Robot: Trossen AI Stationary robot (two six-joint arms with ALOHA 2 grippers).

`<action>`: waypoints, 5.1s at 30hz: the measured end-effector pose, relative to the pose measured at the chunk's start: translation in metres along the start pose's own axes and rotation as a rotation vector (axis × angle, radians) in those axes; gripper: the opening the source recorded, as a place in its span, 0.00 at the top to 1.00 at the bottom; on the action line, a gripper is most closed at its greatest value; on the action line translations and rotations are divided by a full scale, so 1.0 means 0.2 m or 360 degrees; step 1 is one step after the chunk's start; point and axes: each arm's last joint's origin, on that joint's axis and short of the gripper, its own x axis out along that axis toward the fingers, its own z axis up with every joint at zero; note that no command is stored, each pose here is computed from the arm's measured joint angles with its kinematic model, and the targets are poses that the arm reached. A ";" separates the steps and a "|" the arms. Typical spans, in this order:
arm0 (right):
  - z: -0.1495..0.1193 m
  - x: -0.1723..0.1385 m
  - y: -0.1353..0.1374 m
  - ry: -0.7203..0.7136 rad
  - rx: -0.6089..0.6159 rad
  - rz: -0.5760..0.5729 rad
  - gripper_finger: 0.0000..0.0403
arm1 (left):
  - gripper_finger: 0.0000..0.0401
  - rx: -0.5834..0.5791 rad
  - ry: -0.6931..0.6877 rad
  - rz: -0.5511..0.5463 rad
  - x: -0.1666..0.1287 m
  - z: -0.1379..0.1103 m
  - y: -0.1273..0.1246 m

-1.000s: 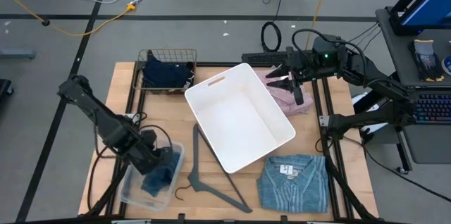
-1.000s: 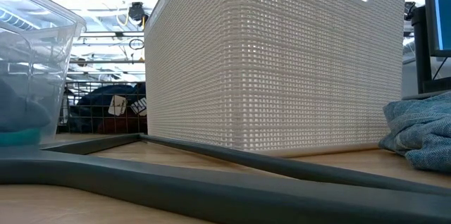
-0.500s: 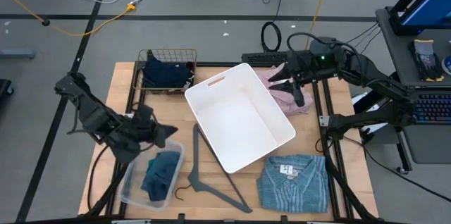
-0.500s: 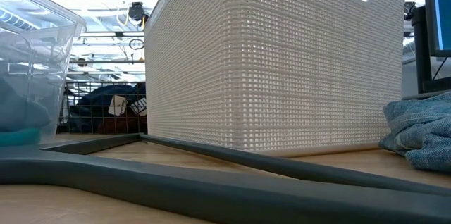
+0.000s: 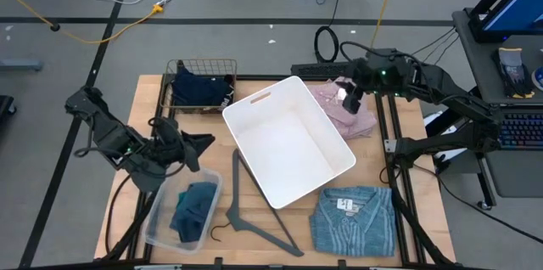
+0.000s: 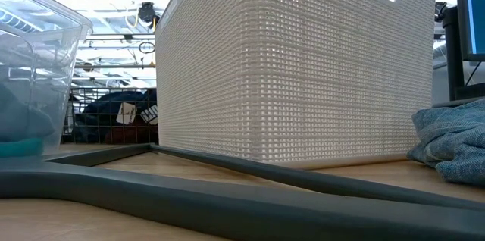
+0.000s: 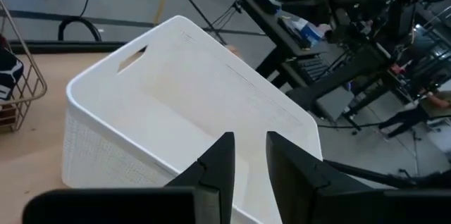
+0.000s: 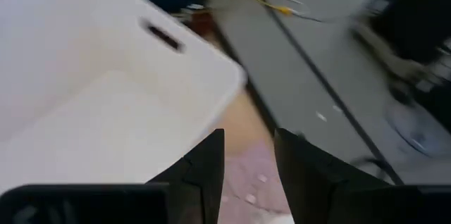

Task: Pick & Place Cloths
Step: Put the pink polo into the white bin

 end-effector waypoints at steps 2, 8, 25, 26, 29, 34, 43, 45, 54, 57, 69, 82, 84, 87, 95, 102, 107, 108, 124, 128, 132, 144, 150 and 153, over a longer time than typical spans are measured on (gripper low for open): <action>-0.01 0.00 -0.01 0.0040 0.0050 -0.0093 0.71 | 0.80 0.0020 -0.0007 0.0008 0.01 0.00 0.00; -0.06 0.01 -0.07 0.0174 0.0295 -0.0215 0.71 | 0.80 0.0192 -0.0043 0.0048 0.03 0.02 0.01; -0.15 0.14 -0.28 0.0474 0.0692 -0.0278 0.69 | 0.80 0.0588 -0.0143 0.0202 0.06 0.25 0.13; -0.15 0.16 -0.29 0.0500 0.0699 -0.0288 0.67 | 0.80 0.0619 -0.0130 0.0202 0.06 0.26 0.13; -0.16 0.22 -0.31 0.0567 0.0719 -0.0313 0.63 | 0.80 0.0706 -0.0116 0.0214 0.07 0.30 0.15; -0.20 0.30 -0.34 0.0727 0.0803 -0.0345 0.55 | 0.80 0.0846 -0.0106 0.0215 0.11 0.33 0.15; -0.24 0.40 -0.35 0.0893 0.0929 -0.0306 0.49 | 0.80 0.0946 -0.0078 0.0036 0.23 0.26 0.24; -0.24 0.42 -0.35 0.0922 0.0951 -0.0311 0.48 | 0.80 0.0936 -0.0100 0.0011 0.23 0.25 0.27; -0.34 0.49 -0.33 0.1086 0.1053 -0.0309 0.48 | 0.80 0.0859 -0.0181 -0.0073 0.18 0.25 0.41; -0.40 0.53 -0.34 0.1128 0.1077 -0.0327 0.48 | 0.80 0.0846 -0.0206 -0.0080 0.17 0.25 0.44; -0.60 0.66 -0.41 0.1109 0.1264 -0.0452 0.48 | 0.80 0.0861 -0.0203 -0.0120 0.16 0.28 0.48; -0.66 0.75 -0.47 0.0896 0.1046 -0.0553 0.47 | 0.80 0.0825 -0.0183 -0.0131 0.18 0.31 0.50; -0.66 0.75 -0.47 0.0872 0.1022 -0.0541 0.48 | 0.80 0.0803 -0.0178 -0.0134 0.18 0.31 0.50; -0.66 0.75 -0.47 0.0886 0.1018 -0.0537 0.48 | 0.80 0.0778 -0.0180 -0.0128 0.19 0.32 0.51; -0.68 0.73 -0.47 0.0974 0.0988 -0.0531 0.47 | 0.80 0.0778 -0.0188 -0.0116 0.19 0.32 0.51; -0.70 0.72 -0.50 0.0994 0.1043 -0.0561 0.43 | 0.80 0.0770 -0.0194 -0.0112 0.19 0.32 0.51; -0.70 0.71 -0.50 0.1019 0.1012 -0.0547 0.33 | 0.80 0.0756 -0.0194 -0.0112 0.19 0.32 0.51; -0.70 0.72 -0.50 0.1019 0.1014 -0.0538 0.31 | 0.80 0.0753 -0.0193 -0.0112 0.19 0.32 0.51; -0.93 0.81 -0.43 0.1033 0.1068 -0.0478 0.02 | 0.80 0.0698 -0.0193 -0.0113 0.19 0.32 0.51; -0.94 0.83 -0.44 0.0971 0.1138 -0.0520 0.01 | 0.80 0.0686 -0.0194 -0.0111 0.19 0.32 0.51; -0.96 0.82 -0.47 0.0968 0.1222 -0.0643 0.01 | 0.80 0.0661 -0.0196 -0.0109 0.19 0.32 0.51; -1.15 0.84 -0.45 0.0992 0.1435 -0.0709 0.02 | 0.80 0.0649 -0.0195 -0.0109 0.19 0.32 0.51; -1.22 0.85 -0.42 0.0985 0.1446 -0.0707 0.02 | 0.80 0.0634 -0.0219 -0.0127 0.19 0.33 0.50; -1.21 0.86 -0.42 0.0956 0.1491 -0.0718 0.05 | 0.80 0.0632 -0.0221 -0.0128 0.19 0.33 0.50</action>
